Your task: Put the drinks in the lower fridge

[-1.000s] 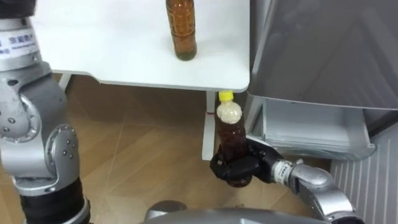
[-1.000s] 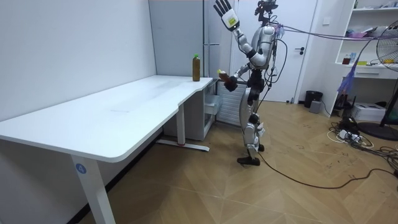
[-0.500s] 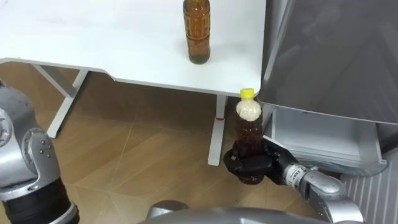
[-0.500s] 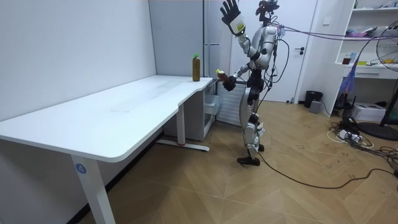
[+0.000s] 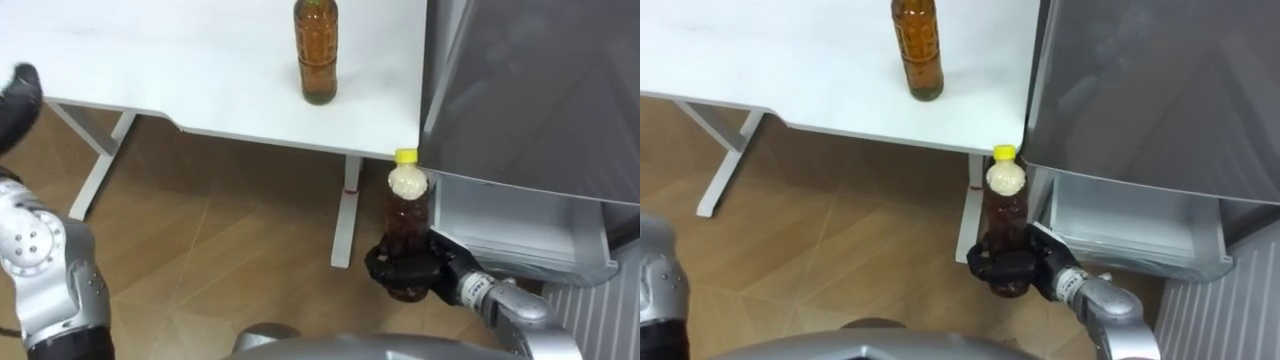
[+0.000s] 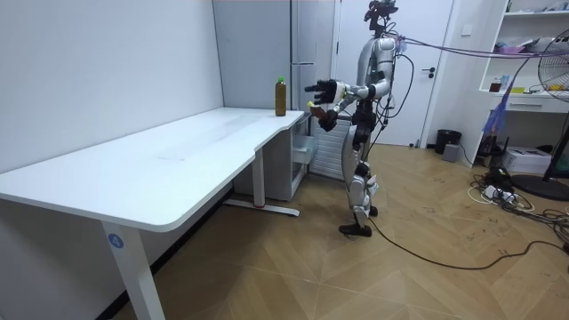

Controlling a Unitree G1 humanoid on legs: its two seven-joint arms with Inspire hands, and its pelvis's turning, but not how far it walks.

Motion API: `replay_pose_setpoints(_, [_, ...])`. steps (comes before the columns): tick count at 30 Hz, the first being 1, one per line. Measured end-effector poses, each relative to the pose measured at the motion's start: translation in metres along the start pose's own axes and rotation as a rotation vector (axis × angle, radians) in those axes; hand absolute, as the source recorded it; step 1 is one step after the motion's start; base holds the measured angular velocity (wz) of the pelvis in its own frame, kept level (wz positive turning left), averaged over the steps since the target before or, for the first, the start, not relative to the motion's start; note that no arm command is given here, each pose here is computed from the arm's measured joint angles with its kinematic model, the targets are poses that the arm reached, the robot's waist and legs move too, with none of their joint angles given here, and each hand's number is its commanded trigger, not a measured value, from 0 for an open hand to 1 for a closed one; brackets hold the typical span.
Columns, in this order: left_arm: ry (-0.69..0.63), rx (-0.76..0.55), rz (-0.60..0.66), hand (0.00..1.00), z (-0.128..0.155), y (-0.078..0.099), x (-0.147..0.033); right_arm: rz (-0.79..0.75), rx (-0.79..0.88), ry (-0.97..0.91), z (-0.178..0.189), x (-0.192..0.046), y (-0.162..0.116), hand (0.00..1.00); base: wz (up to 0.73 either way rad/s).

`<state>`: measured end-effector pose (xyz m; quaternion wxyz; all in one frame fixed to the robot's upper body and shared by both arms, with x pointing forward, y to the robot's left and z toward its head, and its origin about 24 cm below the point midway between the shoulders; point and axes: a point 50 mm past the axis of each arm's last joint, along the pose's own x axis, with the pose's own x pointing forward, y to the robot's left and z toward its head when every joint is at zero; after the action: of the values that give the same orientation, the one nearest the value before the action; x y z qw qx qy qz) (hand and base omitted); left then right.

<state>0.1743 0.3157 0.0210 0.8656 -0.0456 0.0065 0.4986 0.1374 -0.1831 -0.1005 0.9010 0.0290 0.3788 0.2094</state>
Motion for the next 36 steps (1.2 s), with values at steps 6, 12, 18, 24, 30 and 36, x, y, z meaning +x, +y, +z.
replay_pose_setpoints(6, [0.225, 0.187, -0.033, 0.00, -0.058, 0.013, -0.022, -0.015, 0.015, 0.035, -0.008, 0.000, 0.001, 1.00, -0.02])
replay_pose_setpoints(12, [0.463, 0.358, -0.138, 0.00, -0.111, 0.028, -0.050, -0.027, 0.109, 0.017, -0.011, -0.001, 0.000, 1.00, -0.02])
replay_pose_setpoints(18, [0.731, 0.425, -0.155, 0.00, -0.151, 0.055, -0.080, -0.104, 0.221, 0.042, -0.025, -0.002, -0.005, 1.00, 0.00])
replay_pose_setpoints(24, [0.837, 0.483, -0.173, 0.00, -0.162, 0.079, -0.097, -0.169, 0.301, 0.036, -0.029, -0.005, -0.013, 1.00, -0.03])
replay_pose_setpoints(30, [0.932, 0.587, -0.288, 0.00, -0.173, 0.086, -0.113, -0.227, 0.376, 0.028, -0.031, -0.005, -0.018, 1.00, -0.05])
replay_pose_setpoints(36, [0.951, 0.641, -0.325, 0.00, -0.176, 0.092, -0.120, -0.291, 0.437, 0.051, -0.039, -0.007, -0.021, 1.00, -0.08])
